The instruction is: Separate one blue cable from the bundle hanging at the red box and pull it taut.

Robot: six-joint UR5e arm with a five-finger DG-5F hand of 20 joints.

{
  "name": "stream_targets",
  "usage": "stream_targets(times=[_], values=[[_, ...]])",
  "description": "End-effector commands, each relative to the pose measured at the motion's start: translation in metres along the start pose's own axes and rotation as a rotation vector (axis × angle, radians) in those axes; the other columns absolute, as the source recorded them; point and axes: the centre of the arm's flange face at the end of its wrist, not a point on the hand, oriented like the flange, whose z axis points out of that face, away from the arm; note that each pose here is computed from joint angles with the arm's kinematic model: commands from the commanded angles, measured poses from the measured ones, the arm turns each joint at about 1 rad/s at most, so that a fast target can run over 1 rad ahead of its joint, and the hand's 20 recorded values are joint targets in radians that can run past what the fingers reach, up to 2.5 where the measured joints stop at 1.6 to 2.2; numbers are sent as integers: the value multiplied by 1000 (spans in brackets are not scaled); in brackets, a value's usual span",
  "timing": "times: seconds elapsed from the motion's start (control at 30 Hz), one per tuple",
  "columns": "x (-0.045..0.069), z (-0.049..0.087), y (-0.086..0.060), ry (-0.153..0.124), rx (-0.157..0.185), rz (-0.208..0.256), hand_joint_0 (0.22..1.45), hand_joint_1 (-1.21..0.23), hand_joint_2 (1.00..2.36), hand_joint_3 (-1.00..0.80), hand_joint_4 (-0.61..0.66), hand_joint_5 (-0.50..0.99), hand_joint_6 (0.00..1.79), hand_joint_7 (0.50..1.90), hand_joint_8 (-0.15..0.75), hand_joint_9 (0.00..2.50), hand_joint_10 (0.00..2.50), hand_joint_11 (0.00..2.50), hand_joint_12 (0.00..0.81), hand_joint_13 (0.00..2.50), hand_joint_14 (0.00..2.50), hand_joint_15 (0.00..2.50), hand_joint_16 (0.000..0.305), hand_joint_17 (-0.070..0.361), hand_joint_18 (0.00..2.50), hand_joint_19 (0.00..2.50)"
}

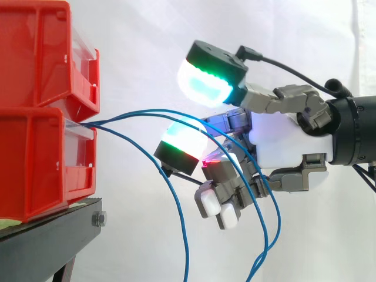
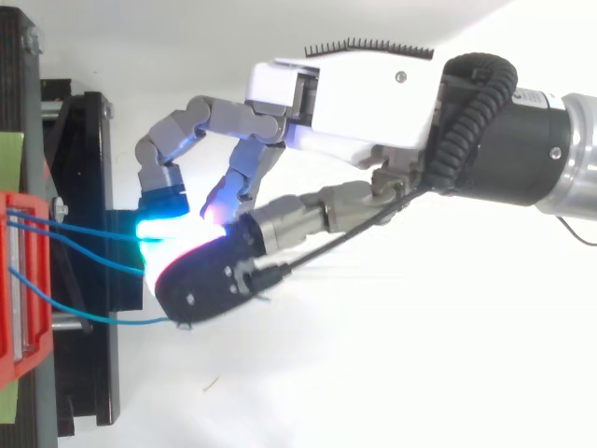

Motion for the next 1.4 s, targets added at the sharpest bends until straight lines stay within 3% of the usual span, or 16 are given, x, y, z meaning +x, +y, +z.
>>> stream_targets(times=[0.0, 0.57, 0.87, 1.07, 1.37], values=[[1, 0, 0, 1, 0, 0, 611, -364, 1000, -500, 50, -124, 840, 1202, 304, 1247, 24, 911, 324, 1058, 21, 576, 34, 76, 934, 653], [0, 0, -1, 0, 1, 0, 599, -726, 1008, -140, 131, -162, 868, 1130, 378, 1181, 19, 920, 402, 1055, 19, 551, 49, 110, 1011, 562], [1, 0, 0, 1, 0, 3, 657, -811, 1014, -227, 23, -191, 899, 1145, 324, 1098, 22, 1002, 353, 988, 22, 578, 38, 87, 916, 587], [1, -1, -1, -9, 8, 3, 678, -818, 1014, -266, -16, -196, 906, 1131, 311, 1102, 22, 1059, 345, 980, 22, 580, 38, 84, 907, 591], [3, -2, 0, 0, 17, -2, 718, -807, 1007, -383, -71, -205, 901, 1068, 291, 1144, 21, 1188, 338, 1011, 23, 619, 36, 80, 914, 575]])
